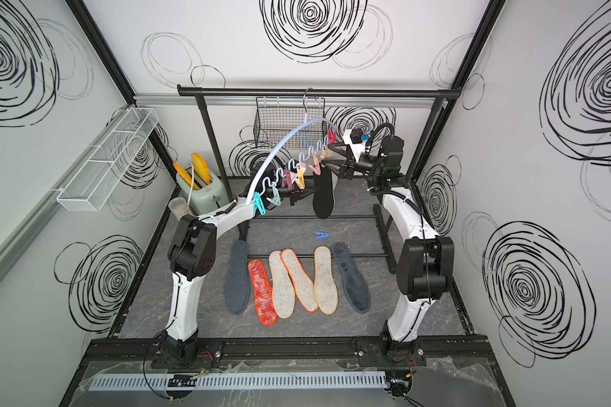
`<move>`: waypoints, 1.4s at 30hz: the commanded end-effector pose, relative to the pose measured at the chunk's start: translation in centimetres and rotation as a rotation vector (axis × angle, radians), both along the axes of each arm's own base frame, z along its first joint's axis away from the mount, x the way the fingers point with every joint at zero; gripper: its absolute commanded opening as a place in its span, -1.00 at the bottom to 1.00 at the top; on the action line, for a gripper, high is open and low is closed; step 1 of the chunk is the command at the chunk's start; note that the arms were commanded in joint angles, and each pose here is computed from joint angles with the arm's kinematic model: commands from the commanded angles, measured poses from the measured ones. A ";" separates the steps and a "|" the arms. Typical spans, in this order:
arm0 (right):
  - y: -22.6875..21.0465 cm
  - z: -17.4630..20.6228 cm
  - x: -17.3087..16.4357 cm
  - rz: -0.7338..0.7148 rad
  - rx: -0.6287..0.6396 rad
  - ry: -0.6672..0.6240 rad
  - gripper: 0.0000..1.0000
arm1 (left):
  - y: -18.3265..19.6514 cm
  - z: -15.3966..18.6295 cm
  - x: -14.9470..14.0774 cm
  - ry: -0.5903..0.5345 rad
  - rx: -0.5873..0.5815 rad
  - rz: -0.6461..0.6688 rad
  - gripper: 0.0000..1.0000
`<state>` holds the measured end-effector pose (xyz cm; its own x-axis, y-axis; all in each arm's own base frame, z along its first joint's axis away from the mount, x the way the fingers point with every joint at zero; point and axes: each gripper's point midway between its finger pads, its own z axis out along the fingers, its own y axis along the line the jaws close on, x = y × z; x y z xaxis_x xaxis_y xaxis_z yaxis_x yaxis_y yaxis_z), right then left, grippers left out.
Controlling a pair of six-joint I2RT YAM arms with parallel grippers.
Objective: Take the shoe insoles off the hanger
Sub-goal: Open the clamp at the hanger.
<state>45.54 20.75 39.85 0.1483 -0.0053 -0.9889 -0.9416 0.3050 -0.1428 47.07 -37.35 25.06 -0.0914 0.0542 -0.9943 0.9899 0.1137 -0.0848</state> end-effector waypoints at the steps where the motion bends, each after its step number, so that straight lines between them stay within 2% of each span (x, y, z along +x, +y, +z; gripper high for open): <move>1: 1.3 0.3 -0.8 0.061 -0.010 -0.014 0.25 | 0.5 2.4 -0.6 -0.078 -0.015 -0.029 -1.00; 14: 2.0 0.8 -1.5 0.083 -0.013 -0.013 -0.21 | 0.5 1.9 -0.3 -0.077 -0.003 -0.015 -1.00; 21: 1.9 0.9 -1.2 0.066 -0.014 -0.005 -0.57 | 0.7 1.8 -0.2 -0.069 0.003 -0.004 -1.00; 32: 1.8 0.8 -1.0 0.061 -0.015 0.004 -0.72 | 1.9 1.1 -1.1 -0.037 0.032 0.053 -1.00; 33: 1.8 0.7 -0.9 0.061 -0.014 0.006 -0.70 | 2.2 0.9 -1.3 -0.027 0.032 0.058 -1.00; 34: 1.8 0.7 -1.0 0.064 -0.014 0.007 -0.58 | 2.4 0.8 -1.5 -0.018 0.031 0.067 -1.00; 36: 1.7 0.6 -1.0 0.053 -0.013 0.012 0.05 | 3.0 0.4 -2.2 -0.002 0.034 0.082 -1.00; 38: 1.6 0.4 -0.9 0.040 -0.012 0.014 0.37 | 3.4 0.0 -3.0 0.011 0.037 0.099 -1.00; 42: 1.5 -0.2 -0.8 0.018 -0.010 0.018 0.47 | 4.4 -0.7 -4.2 0.049 0.041 0.141 -1.00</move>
